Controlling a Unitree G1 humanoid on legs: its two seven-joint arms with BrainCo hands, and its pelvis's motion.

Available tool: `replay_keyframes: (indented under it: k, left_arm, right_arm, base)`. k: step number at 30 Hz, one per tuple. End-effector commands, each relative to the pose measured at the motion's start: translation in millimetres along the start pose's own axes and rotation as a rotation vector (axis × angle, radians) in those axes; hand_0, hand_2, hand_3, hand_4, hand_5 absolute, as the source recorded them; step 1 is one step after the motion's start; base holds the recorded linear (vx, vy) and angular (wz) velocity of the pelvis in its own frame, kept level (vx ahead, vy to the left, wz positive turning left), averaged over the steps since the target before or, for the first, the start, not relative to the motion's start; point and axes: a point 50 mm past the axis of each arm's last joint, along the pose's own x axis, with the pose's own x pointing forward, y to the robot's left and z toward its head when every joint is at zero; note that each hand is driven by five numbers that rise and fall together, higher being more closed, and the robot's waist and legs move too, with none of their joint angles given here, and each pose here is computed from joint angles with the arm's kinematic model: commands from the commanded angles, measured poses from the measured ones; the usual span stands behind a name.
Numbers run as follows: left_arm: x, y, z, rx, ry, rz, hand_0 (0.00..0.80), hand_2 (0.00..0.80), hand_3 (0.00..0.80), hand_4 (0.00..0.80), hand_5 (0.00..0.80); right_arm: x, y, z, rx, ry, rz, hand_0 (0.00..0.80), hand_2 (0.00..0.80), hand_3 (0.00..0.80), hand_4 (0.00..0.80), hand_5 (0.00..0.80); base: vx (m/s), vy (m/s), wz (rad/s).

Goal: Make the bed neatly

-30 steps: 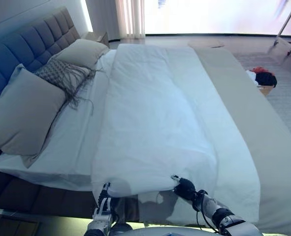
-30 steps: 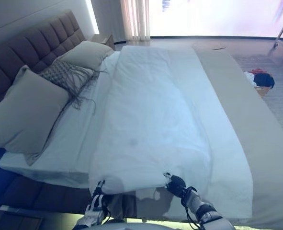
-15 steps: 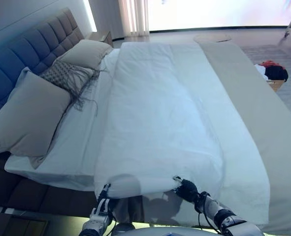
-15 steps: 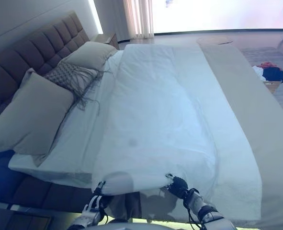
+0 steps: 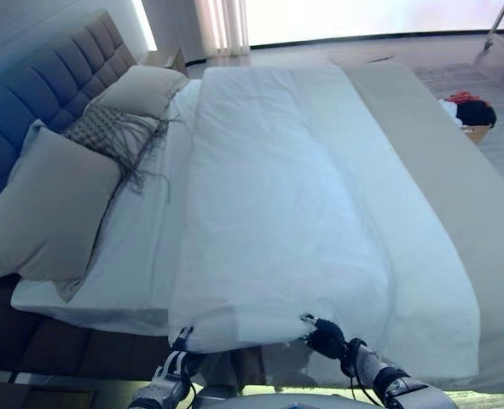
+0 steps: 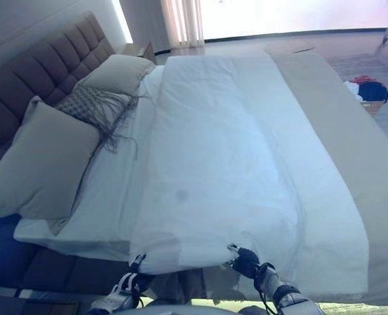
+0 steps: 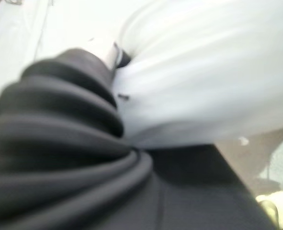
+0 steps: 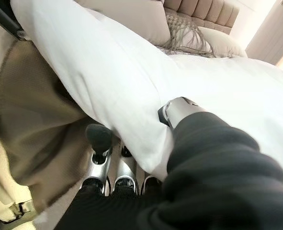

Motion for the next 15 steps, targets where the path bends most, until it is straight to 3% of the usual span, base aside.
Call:
replay_keyframes:
  k: [1, 12, 15]
  left_arm:
    - [-42, -10, 121, 0.091, -0.444, -0.01, 0.8, 0.8, 0.8, 0.8, 0.8]
    - [-34, -34, 128, 0.118, -0.458, -0.052, 0.8, 0.8, 0.8, 0.8, 0.8]
    - [-27, -46, 126, 0.153, -0.443, -0.062, 0.8, 0.8, 0.8, 0.8, 0.8]
  right_arm:
    - [-17, -11, 66, -0.052, -0.213, -0.039, 0.8, 0.8, 0.8, 0.8, 0.8]
    - [9, 24, 70, -0.177, -0.112, 0.001, 0.8, 0.8, 0.8, 0.8, 0.8]
    - [9, 24, 72, -0.173, -0.116, -0.004, 0.8, 0.8, 0.8, 0.8, 0.8]
  base:
    - [-0.255, -0.03, 0.11]
    - [-0.29, 0.024, -0.33]
    - [-0.262, 0.128, 0.08]
